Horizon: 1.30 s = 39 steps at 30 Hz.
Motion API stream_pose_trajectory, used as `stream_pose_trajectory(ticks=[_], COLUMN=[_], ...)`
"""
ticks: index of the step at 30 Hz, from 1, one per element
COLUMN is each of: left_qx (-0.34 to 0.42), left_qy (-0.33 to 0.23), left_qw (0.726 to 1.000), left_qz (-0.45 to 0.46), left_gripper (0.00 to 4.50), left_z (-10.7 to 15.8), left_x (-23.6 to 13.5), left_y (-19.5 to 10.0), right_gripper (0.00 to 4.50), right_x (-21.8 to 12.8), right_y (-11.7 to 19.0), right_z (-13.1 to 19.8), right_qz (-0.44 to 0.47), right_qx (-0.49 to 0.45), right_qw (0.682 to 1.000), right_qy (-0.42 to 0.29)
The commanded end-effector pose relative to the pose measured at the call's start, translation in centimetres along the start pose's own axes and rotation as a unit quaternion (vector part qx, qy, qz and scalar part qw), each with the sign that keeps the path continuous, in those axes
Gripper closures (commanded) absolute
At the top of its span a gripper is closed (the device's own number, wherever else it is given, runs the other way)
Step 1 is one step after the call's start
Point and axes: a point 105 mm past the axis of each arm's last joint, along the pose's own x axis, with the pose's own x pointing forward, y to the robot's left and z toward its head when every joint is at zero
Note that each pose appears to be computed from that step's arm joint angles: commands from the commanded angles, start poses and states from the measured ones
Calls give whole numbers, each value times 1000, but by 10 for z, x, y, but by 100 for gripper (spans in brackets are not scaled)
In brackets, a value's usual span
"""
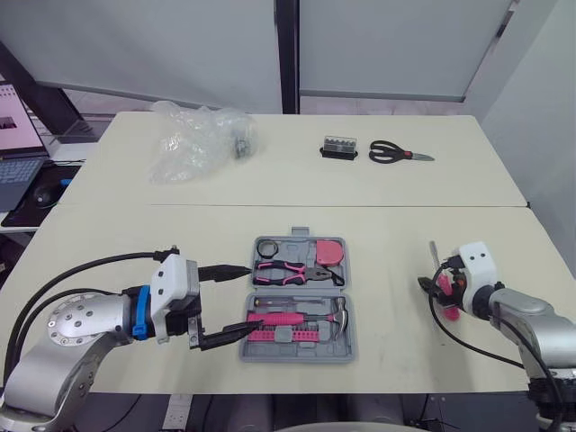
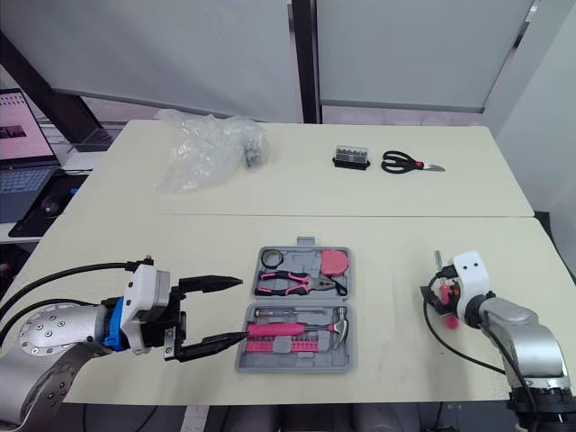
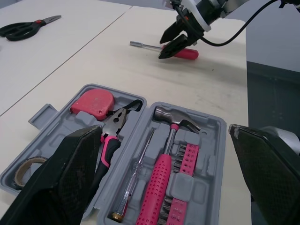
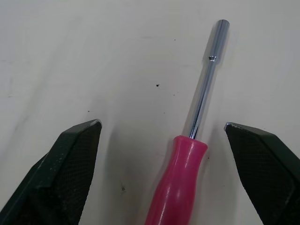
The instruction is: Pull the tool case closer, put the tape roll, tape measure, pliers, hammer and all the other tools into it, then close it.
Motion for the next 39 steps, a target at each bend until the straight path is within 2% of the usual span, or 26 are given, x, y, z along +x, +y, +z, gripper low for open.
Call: stream_pose_trajectory(ticks=[1,3,4,6,10,18,22,31,39], left_qx=[21,25,27,30,33,38,41,47,50], left_qy=[-4,-3,-3,-6,-14,-31,-27,-10,1], left_qw=[1000,1000,1000,999,999,999,999,999,998], left_qz=[-10,-12,-11,-11,-13,-14,-16,-24,-39], left_gripper=[0,0,0,0,0,0,0,0,0], left_z=[3,1,1,1,2,6,5,3,8], left_x=[1,0,0,0,2,3,2,-3,-2], left_y=[-4,-4,-4,-4,-6,-6,-5,-5,-6], right_gripper=[3,3,20,66,200,375,381,381,381], right_x=[0,1,2,3,3,-3,-10,-28,-13], right_y=[-8,-12,-13,-14,-13,-6,15,94,120], right_z=[2,0,-1,-3,-5,-5,-1,15,7], right_qz=[-29,-42,-46,-50,-51,-42,-17,50,21], right_qx=[11,12,16,15,24,15,18,106,163], right_qw=[1000,999,999,999,998,999,1000,993,986], right_qy=[0,4,4,7,9,9,1,-26,-26])
